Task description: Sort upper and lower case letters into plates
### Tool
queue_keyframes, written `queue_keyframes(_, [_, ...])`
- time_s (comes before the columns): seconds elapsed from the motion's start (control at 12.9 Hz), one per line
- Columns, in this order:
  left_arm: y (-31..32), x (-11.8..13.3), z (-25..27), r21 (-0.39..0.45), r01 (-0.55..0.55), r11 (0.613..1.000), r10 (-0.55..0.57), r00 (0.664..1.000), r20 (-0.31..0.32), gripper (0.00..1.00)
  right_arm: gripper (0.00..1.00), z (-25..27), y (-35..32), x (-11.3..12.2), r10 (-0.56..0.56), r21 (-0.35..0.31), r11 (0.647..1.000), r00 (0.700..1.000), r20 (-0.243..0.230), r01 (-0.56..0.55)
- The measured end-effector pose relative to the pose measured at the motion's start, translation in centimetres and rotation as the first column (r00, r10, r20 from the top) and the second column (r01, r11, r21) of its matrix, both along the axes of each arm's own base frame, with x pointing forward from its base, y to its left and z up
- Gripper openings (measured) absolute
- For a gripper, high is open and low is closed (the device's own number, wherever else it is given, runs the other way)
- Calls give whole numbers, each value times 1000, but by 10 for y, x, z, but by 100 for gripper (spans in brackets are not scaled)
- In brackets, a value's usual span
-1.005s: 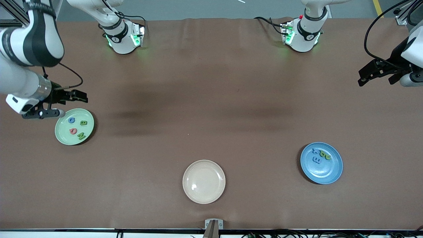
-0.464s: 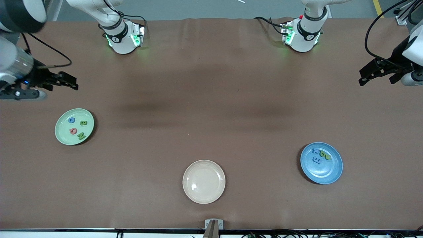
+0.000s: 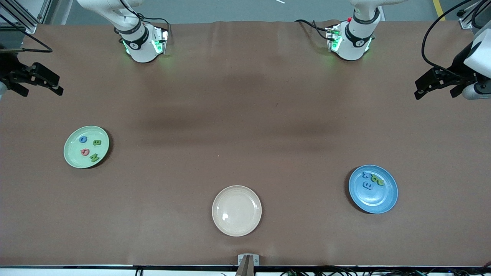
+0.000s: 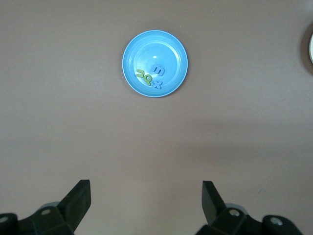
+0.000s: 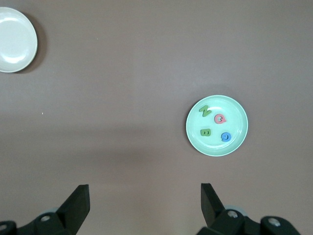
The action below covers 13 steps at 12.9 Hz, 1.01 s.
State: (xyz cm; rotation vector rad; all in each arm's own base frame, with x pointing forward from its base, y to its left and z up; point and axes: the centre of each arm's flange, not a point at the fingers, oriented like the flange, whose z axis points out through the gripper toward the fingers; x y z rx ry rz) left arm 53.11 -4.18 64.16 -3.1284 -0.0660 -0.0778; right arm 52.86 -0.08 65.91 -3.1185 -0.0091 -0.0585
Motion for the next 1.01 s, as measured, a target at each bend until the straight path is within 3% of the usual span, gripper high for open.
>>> queue_keyframes(0.46, [-3, 0, 1, -3, 4, 1000, -4, 1000, 1, 100, 100, 3, -4, 28, -13, -12, 1000, 1000, -20, 13])
queue_keyframes(1.01, [0, 0, 10, -4, 0, 1000, 0, 1000, 21, 100, 100, 4, -3, 31, -12, -13, 1000, 1000, -18, 11])
